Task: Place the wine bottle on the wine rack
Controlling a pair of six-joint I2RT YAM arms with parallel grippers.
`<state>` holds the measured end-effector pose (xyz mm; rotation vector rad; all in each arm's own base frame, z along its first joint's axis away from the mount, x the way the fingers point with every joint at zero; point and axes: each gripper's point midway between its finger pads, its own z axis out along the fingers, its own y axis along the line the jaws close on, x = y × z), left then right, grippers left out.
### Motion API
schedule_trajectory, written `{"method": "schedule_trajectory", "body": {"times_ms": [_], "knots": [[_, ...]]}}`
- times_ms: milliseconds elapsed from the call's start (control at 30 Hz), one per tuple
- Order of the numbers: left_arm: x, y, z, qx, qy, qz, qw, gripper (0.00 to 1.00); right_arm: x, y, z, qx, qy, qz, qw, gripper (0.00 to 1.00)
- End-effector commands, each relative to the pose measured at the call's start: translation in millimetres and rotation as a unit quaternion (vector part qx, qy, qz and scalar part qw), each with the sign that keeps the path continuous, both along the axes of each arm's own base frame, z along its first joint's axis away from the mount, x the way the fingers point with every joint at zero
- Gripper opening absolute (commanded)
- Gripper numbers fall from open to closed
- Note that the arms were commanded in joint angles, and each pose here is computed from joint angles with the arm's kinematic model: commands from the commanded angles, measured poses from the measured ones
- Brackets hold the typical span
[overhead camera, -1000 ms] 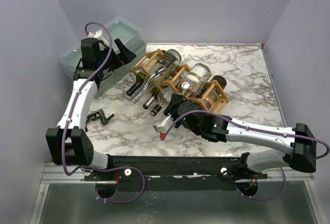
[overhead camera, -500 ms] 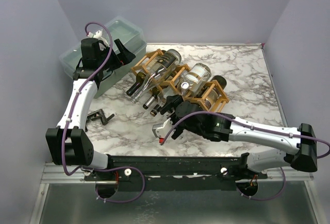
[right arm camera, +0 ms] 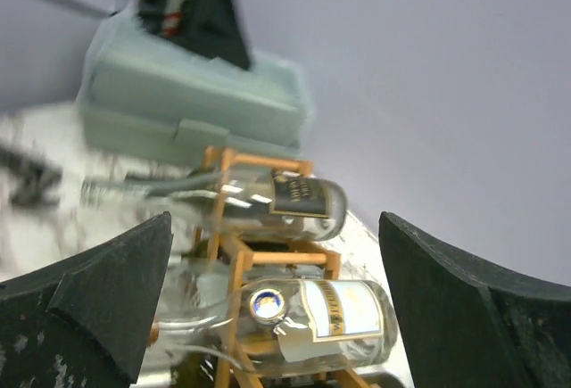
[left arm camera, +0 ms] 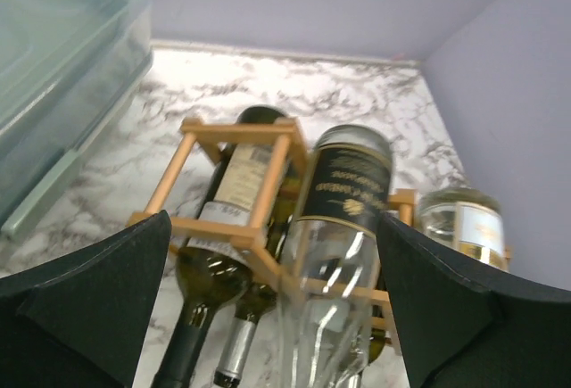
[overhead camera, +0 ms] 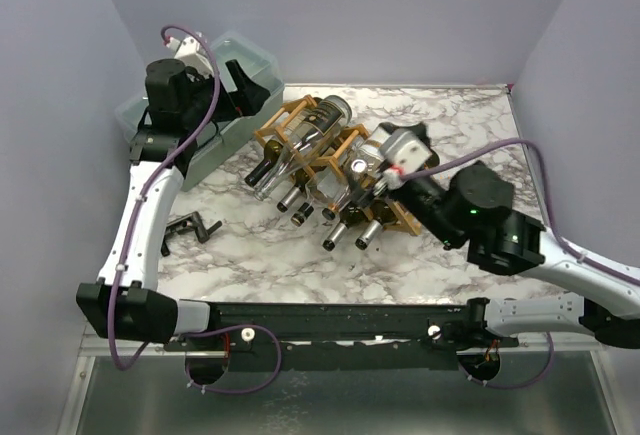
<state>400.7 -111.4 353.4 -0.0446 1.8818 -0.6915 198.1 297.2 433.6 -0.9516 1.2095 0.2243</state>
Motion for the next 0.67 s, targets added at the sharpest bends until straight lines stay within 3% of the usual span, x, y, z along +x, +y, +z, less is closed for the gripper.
{"method": "schedule_trajectory", "body": {"times_ms": [0, 67, 333, 633], "knots": [[-38, -3, 92, 0.002, -0.112, -0.012, 0.994, 0.99, 6, -63, 73, 0.255, 0.044, -0.096, 0.961, 1.0], [-52, -1, 120, -0.003, -0.145, -0.006, 0.989, 0.99, 3, -89, 92, 0.314, 0.04, -0.113, 0.942, 1.0], [-108, 19, 205, 0.006, -0.266, 0.034, 0.963, 0.99, -5, -166, 153, 0.41, 0.005, -0.164, 0.897, 1.0], [-136, 41, 241, 0.019, -0.322, 0.089, 0.942, 0.99, -6, -194, 165, 0.429, -0.021, -0.195, 0.882, 1.0]]}}
